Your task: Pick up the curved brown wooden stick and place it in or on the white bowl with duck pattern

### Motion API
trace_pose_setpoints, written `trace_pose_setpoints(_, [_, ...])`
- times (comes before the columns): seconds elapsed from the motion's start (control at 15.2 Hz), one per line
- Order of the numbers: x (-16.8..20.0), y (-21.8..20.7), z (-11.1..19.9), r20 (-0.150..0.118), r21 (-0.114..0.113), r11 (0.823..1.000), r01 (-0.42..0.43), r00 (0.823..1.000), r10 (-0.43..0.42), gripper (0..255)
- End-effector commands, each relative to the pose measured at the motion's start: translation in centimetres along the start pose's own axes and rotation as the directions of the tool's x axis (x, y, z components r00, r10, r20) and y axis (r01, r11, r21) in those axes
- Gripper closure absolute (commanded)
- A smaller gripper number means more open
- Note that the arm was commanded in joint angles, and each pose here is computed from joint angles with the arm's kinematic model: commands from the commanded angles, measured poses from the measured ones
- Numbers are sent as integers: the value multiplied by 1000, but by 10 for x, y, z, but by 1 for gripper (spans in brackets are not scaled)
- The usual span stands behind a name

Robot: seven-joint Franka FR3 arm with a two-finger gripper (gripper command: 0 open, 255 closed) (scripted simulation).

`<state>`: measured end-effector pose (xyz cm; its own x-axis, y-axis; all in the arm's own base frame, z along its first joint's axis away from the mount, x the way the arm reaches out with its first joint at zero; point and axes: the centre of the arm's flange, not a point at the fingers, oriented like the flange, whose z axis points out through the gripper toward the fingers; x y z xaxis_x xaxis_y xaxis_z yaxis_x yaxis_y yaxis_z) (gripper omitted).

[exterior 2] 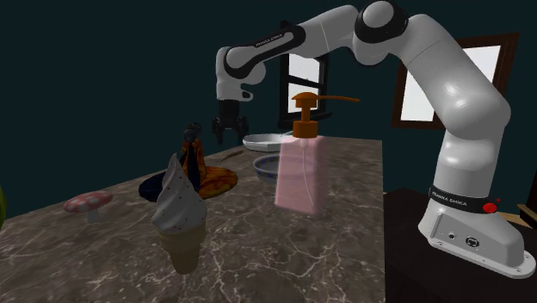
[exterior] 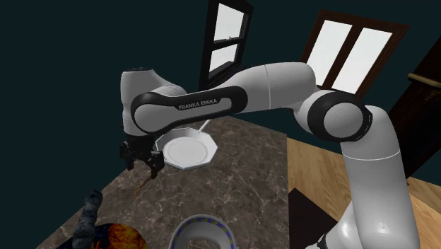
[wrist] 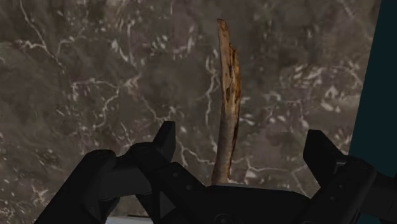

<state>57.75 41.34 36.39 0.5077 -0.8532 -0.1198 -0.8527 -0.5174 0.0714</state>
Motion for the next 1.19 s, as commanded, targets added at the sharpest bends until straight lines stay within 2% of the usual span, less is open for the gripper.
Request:
trace_pose_setpoints(0.0, [-1,-1,11,0,0,1000,-2,1000,2,0])
trace_pose_setpoints(0.2, [-1,-1,24,0,0,1000,-2,1000,2,0])
trace_pose_setpoints(0.66, [-1,-1,24,0,0,1000,-2,1000,2,0])
trace_pose_setpoints(0.73, [-1,-1,24,0,0,1000,-2,1000,2,255])
trace_pose_setpoints(1.12, [-1,-1,24,0,0,1000,-2,1000,2,255])
